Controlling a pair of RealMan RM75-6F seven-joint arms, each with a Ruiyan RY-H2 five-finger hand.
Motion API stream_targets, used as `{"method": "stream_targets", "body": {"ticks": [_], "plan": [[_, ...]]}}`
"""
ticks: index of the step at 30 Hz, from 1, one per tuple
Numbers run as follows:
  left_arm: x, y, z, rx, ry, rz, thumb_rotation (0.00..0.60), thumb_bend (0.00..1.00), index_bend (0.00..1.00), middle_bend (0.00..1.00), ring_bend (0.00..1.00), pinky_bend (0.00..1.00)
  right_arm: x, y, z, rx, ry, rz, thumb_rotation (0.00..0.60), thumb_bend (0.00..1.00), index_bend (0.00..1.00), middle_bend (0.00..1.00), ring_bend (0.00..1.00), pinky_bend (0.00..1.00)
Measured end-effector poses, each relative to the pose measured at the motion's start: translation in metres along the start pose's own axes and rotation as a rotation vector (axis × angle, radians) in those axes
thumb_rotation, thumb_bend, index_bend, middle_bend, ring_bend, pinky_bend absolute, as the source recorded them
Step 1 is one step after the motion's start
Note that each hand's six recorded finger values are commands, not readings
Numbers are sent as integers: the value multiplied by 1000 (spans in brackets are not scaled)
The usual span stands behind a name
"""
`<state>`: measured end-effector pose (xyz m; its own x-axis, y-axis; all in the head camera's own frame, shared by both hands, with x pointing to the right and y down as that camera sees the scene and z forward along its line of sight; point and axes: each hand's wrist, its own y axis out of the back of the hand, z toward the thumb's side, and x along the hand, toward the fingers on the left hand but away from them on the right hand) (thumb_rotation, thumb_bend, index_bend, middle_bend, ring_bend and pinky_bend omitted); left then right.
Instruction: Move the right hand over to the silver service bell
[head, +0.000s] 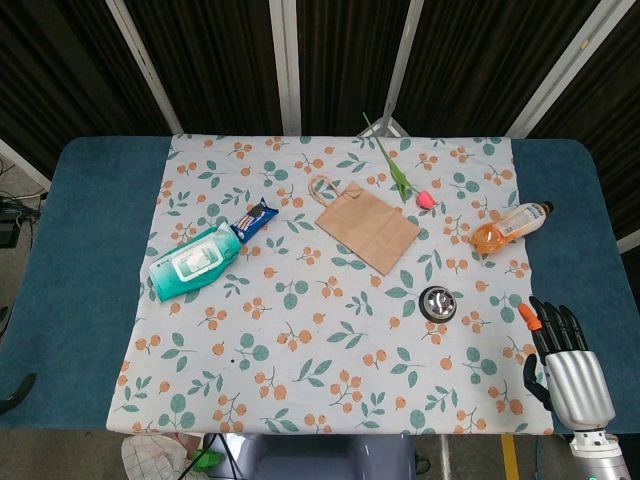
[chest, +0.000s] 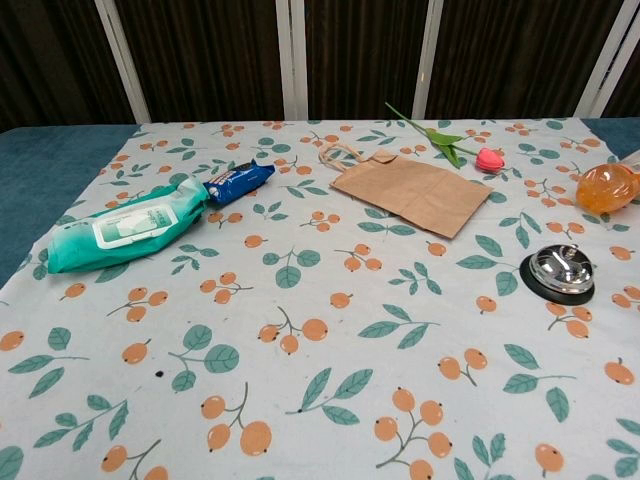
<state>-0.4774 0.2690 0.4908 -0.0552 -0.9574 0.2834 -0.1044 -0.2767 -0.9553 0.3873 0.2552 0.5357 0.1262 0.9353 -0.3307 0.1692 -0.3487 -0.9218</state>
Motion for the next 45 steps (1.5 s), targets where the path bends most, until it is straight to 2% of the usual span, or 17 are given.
{"method": "stream_targets", "body": {"ticks": [28, 37, 41, 45], "plan": [[-2, 0, 1, 1, 3, 3, 600, 335, 53, 0, 0, 102, -3, -6, 4, -20, 13, 21, 600, 785, 0, 0, 0, 0], [-1, -1, 2, 4, 7, 2, 600, 334, 53, 0, 0, 102, -31, -24, 14, -30, 56, 100, 600, 785, 0, 0, 0, 0], [-1, -1, 2, 6, 8, 2, 600, 334, 53, 0, 0, 102, -55, -33, 23, -44, 78, 149, 600, 785, 0, 0, 0, 0], [0, -1, 1, 2, 16, 5, 600, 334, 53, 0, 0, 102, -81, -41, 35, -76, 105, 162, 600, 785, 0, 0, 0, 0]]}}
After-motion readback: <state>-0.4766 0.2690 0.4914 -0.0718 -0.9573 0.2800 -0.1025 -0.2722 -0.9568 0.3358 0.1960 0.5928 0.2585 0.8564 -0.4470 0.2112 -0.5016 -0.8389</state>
